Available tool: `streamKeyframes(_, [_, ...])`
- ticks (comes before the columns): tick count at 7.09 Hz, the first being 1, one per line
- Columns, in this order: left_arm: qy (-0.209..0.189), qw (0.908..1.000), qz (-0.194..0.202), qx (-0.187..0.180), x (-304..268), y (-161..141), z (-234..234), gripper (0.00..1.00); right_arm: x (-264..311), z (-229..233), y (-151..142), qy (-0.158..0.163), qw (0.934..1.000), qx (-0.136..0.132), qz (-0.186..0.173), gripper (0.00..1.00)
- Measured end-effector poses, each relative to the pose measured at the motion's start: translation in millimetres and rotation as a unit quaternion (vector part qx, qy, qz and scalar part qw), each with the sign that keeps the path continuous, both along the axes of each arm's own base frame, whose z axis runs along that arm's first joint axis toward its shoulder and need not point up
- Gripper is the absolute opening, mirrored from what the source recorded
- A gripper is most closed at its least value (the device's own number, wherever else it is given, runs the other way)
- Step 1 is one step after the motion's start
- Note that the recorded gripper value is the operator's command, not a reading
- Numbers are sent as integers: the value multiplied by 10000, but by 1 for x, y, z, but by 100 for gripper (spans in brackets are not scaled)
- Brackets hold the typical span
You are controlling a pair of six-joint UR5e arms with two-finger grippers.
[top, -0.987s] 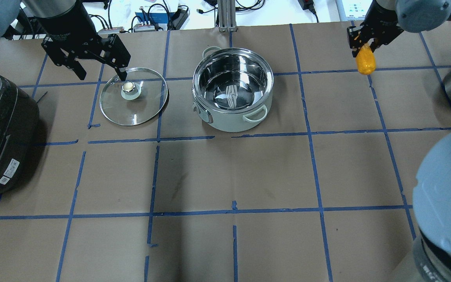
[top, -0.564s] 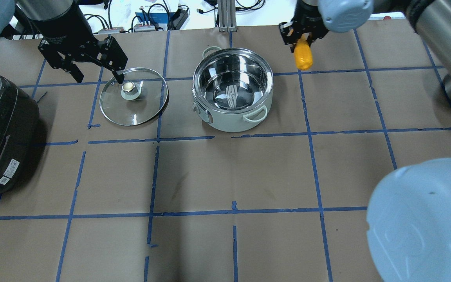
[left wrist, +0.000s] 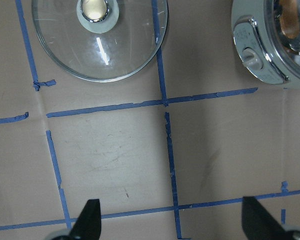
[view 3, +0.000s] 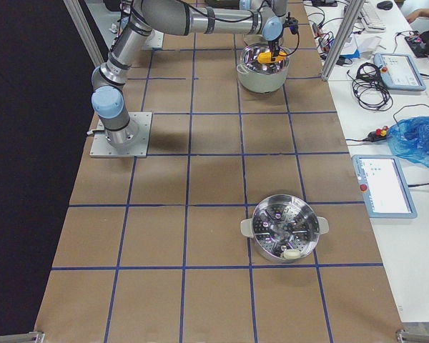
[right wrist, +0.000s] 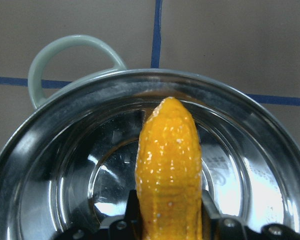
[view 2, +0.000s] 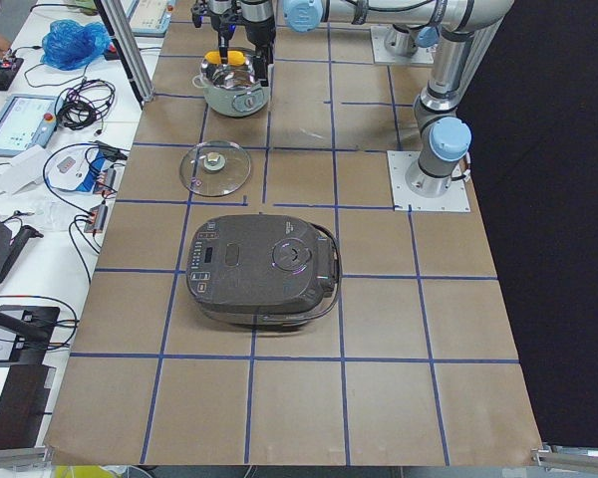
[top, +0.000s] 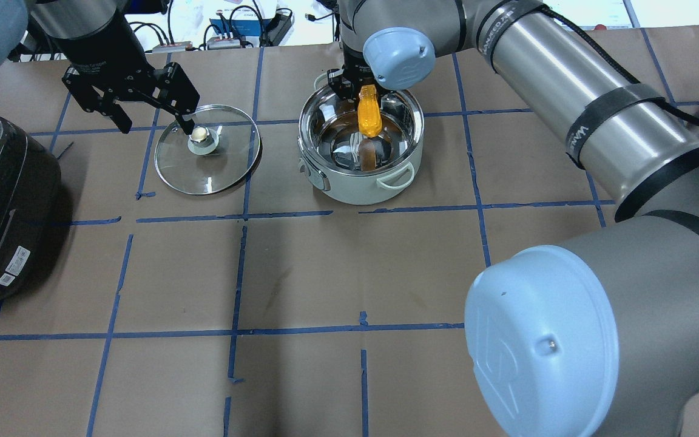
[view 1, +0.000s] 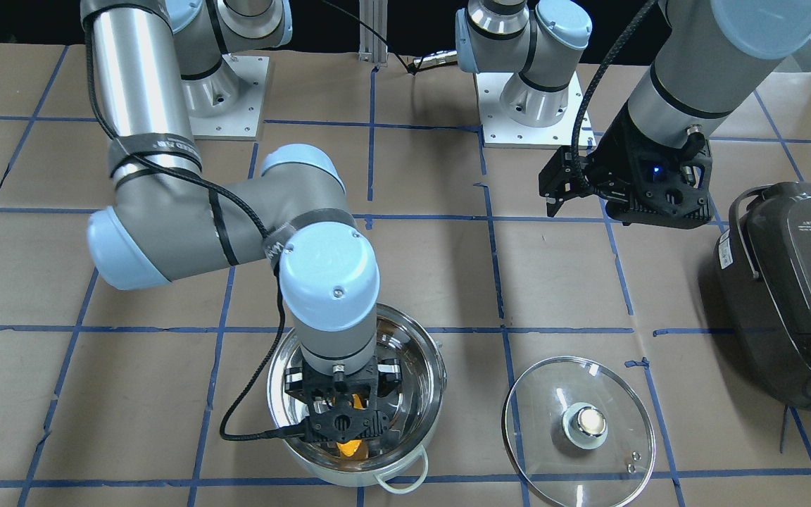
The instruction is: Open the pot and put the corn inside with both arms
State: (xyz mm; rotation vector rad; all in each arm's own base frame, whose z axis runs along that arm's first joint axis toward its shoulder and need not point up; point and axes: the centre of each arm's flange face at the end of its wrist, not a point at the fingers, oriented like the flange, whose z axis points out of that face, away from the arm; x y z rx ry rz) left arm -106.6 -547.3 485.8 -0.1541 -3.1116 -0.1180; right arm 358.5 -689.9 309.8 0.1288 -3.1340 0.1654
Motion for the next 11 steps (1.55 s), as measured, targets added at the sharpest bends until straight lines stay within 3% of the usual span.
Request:
streamKeyframes(1, [2,10000,5,2,0,-1,-1,100,8,-15,3,8,10000,66,-5,52])
streamKeyframes(3, [7,10000,3,-10,0,-2,-1,100,12,-39,10,56,9998,196,0,91])
streamKeyframes(4, [8,10000,2,-13,1,-2,-2,100,12,-43,11,60,9999,154,6,100])
streamKeyframes(6, [3,10000,1,-14,1,-2,-2,100,11,-31,13,43,10000,53,36,100])
streamKeyframes(9, [1,10000,-4,-18,1,-2,-1,100,-33,95,49,-26,9999,-96,-132,94])
streamKeyframes(11, [1,10000,-6,-17,1,-3,-2,100,-109,160,79,57,9988,158,-464,89])
